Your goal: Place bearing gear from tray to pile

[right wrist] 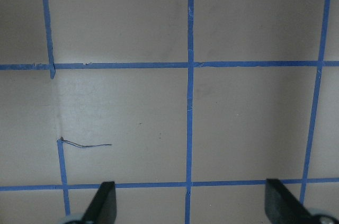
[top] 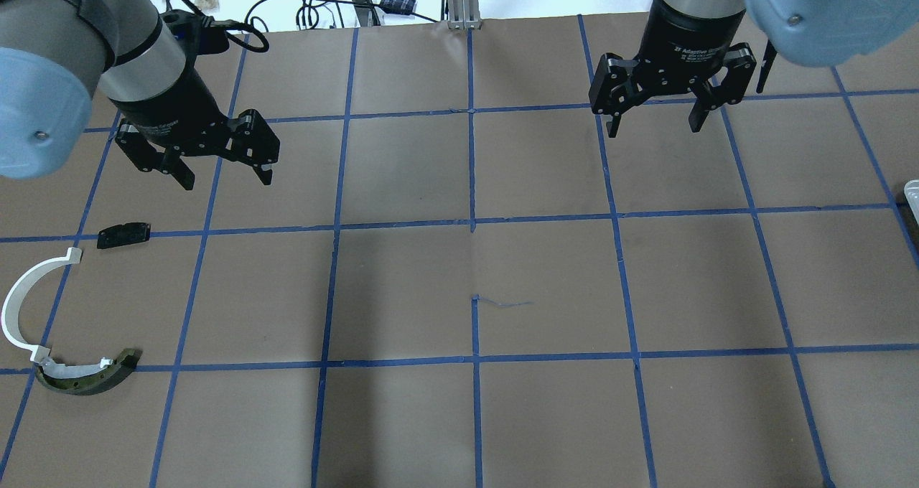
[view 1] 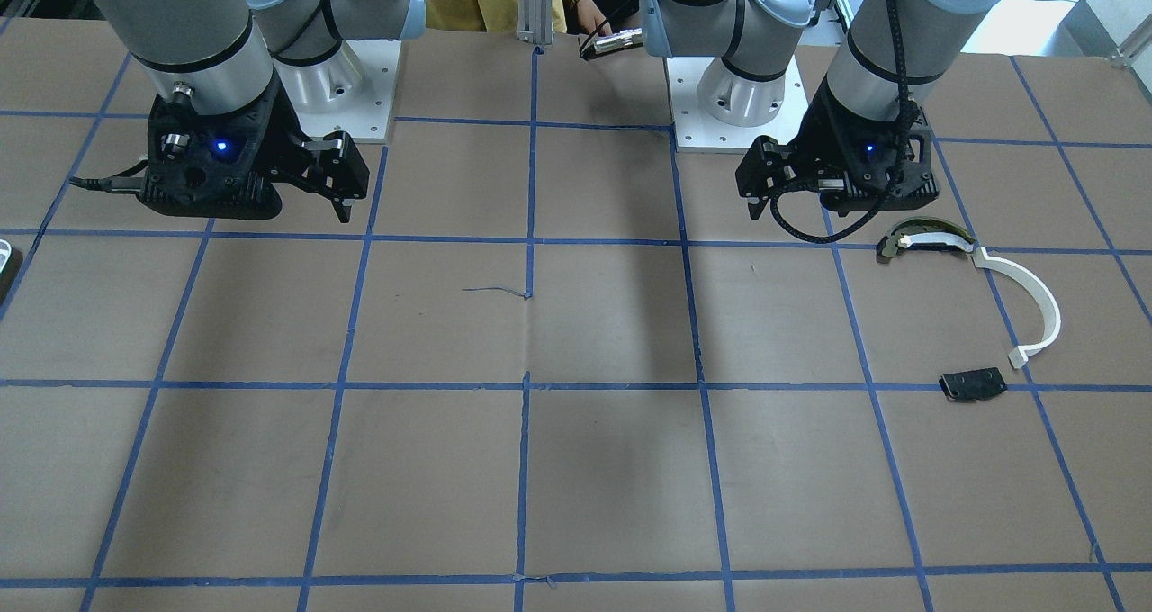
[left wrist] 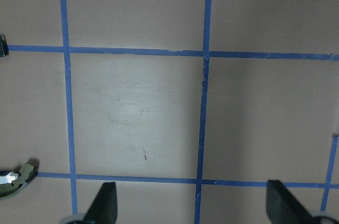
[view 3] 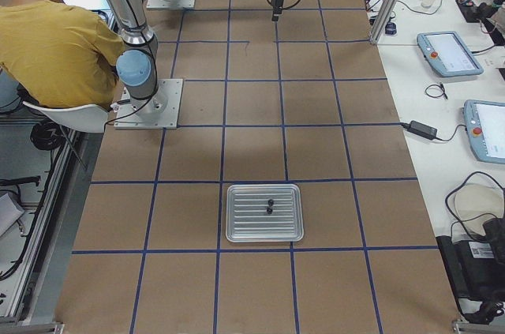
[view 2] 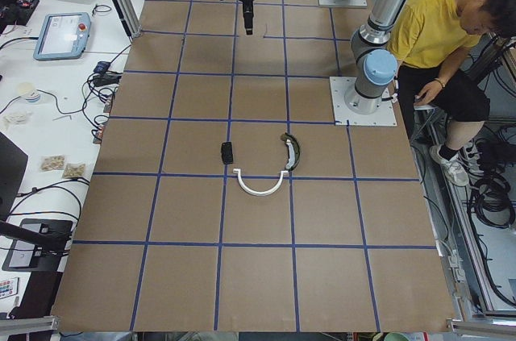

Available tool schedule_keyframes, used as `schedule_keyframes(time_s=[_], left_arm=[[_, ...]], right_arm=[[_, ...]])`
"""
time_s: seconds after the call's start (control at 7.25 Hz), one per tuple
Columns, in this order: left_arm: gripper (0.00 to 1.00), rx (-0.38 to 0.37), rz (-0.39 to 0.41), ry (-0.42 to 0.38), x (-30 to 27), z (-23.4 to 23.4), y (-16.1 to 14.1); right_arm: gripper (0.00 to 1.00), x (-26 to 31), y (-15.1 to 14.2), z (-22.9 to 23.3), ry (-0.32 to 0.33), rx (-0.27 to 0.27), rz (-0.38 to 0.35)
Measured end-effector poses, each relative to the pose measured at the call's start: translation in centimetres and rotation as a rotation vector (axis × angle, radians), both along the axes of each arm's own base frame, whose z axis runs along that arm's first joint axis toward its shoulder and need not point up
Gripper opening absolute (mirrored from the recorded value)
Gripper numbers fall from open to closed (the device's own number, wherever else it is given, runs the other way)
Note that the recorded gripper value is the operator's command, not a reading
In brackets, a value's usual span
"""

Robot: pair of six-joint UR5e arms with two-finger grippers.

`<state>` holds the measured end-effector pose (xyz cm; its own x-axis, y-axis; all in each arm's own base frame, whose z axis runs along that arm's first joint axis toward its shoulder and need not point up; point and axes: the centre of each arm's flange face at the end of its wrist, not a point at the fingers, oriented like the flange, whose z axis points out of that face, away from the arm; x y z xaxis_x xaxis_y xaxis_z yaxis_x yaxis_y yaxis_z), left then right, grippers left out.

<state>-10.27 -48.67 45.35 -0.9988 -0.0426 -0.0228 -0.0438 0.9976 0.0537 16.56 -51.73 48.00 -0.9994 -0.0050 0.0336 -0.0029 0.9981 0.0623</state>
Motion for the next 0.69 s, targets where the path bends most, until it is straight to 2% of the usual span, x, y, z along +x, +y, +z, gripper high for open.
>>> schedule_keyframes(time_s=[0.69], left_arm=[[1.0,0.003,-0.001,-0.003,0.03,-0.08,0.05]], right_arm=[[1.0,-0.03,0.06,0.19,-0.008,-0.004,-0.002]])
